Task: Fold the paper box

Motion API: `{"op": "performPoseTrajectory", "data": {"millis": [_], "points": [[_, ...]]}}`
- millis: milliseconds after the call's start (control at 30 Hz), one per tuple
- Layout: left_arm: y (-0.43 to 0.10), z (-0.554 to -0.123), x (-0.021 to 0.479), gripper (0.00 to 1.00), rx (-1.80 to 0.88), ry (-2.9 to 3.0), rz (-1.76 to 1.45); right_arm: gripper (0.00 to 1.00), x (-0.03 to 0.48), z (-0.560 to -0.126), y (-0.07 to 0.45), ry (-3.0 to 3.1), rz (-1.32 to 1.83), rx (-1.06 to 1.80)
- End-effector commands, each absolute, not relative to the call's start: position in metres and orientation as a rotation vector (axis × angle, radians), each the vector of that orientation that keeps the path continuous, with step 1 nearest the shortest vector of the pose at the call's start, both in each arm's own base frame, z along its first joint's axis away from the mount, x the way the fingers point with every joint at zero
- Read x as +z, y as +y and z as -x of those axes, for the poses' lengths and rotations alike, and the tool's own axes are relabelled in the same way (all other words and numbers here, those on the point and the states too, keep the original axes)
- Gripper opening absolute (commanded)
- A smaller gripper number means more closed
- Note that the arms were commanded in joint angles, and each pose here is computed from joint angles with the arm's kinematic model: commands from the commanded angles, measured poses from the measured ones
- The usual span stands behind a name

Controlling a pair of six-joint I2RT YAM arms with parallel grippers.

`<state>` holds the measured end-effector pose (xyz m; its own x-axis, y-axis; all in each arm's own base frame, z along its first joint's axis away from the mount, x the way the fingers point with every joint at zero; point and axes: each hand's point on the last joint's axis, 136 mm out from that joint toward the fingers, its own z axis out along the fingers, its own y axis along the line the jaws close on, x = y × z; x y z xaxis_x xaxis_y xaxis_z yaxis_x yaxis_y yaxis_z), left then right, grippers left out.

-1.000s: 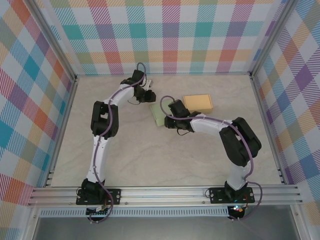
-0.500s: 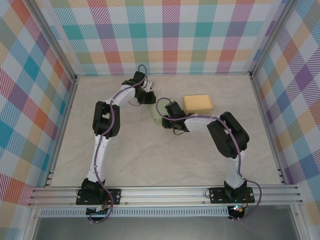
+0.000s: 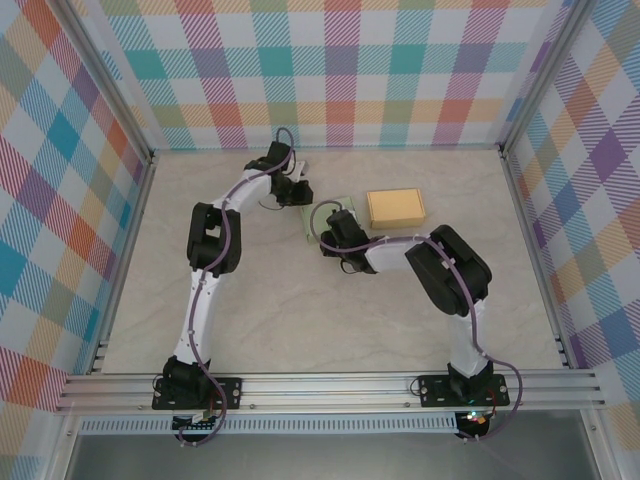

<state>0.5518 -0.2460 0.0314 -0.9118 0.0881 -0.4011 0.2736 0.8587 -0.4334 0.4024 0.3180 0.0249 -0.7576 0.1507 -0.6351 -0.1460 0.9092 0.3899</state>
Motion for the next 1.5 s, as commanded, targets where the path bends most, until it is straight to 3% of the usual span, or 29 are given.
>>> {"op": "performPoseTrajectory", "data": {"millis": [0, 400, 733, 767, 900, 1000, 1033, 1100, 1200, 1300, 1467], "points": [[-0.275, -0.526, 0.009, 0.20, -0.757, 2.759, -0.325, 0.24, 0.030, -0.414, 0.357, 2.249, -0.065, 0.714], [-0.246, -0.583, 0.036, 0.30, -0.727, 2.626, -0.131, 0.28, 0.024, -0.398, 0.342, 2.300, -0.121, 0.630], [-0.216, -0.600, 0.062, 0.37, -0.663, 2.576, -0.072, 0.37, 0.021, -0.379, 0.325, 2.365, -0.149, 0.593], [-0.212, -0.600, 0.066, 0.45, -0.648, 2.572, -0.068, 0.38, 0.023, -0.376, 0.323, 2.370, -0.150, 0.591], [-0.190, -0.603, 0.096, 0.47, -0.564, 2.526, -0.051, 0.44, 0.035, -0.361, 0.310, 2.394, -0.146, 0.577], [-0.165, -0.601, 0.128, 0.67, -0.498, 2.474, -0.012, 0.49, 0.053, -0.350, 0.291, 2.379, -0.159, 0.544], [-0.155, -0.599, 0.136, 0.68, -0.478, 2.458, 0.008, 0.51, 0.062, -0.346, 0.283, 2.365, -0.157, 0.530], [-0.135, -0.591, 0.158, 0.82, -0.435, 2.415, 0.041, 0.56, 0.077, -0.339, 0.266, 2.344, -0.154, 0.479], [-0.102, -0.569, 0.191, 1.00, -0.343, 2.326, 0.109, 0.71, 0.103, -0.331, 0.235, 2.301, -0.151, 0.372], [-0.070, -0.532, 0.212, 1.00, -0.237, 2.238, 0.182, 1.00, 0.124, -0.323, 0.191, 2.246, -0.187, 0.209], [-0.027, -0.458, 0.231, 1.00, -0.066, 2.078, 0.285, 1.00, 0.148, -0.312, 0.112, 2.161, -0.302, -0.009]]}}
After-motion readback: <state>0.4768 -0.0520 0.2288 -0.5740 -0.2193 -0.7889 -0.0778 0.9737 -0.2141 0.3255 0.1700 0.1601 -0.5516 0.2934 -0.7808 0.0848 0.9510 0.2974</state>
